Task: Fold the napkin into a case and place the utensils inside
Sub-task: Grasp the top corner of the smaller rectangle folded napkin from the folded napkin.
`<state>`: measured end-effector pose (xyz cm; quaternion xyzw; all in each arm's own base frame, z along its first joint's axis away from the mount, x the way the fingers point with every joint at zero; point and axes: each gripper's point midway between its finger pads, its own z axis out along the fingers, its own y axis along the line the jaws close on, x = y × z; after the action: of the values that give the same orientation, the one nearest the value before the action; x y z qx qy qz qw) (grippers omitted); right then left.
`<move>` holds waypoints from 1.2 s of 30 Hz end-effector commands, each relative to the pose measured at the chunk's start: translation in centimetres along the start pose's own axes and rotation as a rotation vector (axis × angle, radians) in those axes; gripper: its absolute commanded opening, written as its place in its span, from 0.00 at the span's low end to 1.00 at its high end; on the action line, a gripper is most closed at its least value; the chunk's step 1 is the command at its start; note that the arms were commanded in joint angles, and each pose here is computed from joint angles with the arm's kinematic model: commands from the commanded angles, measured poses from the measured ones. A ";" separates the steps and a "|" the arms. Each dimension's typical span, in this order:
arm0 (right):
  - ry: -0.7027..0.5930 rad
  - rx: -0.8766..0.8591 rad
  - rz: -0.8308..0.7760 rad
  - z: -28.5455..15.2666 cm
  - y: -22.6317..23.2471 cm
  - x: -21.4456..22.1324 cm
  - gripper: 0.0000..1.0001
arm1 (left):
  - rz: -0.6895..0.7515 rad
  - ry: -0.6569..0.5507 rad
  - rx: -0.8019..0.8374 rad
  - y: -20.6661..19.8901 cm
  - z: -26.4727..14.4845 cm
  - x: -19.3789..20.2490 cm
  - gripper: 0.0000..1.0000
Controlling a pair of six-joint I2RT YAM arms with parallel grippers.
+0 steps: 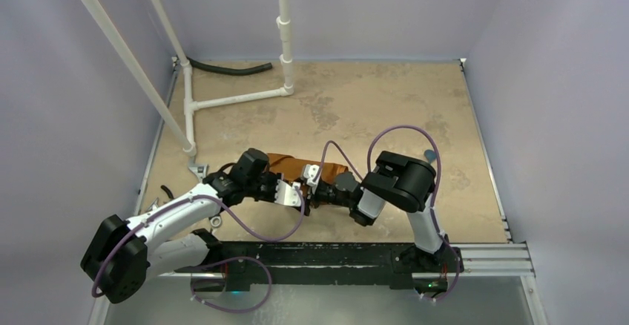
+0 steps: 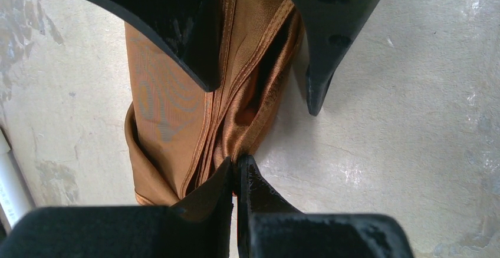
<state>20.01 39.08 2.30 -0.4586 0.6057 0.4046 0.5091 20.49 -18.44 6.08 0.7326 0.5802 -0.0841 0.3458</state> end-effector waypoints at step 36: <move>-0.624 -0.049 -0.073 -0.7 0.7 -16.5 0.12 | -0.029 -0.048 -0.047 2.0 -0.3 -1.4 0.00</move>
<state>20.17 41.02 4.00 -0.4144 0.6146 0.4573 0.4913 20.89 -18.49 6.36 0.7268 0.5851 -0.0848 0.3495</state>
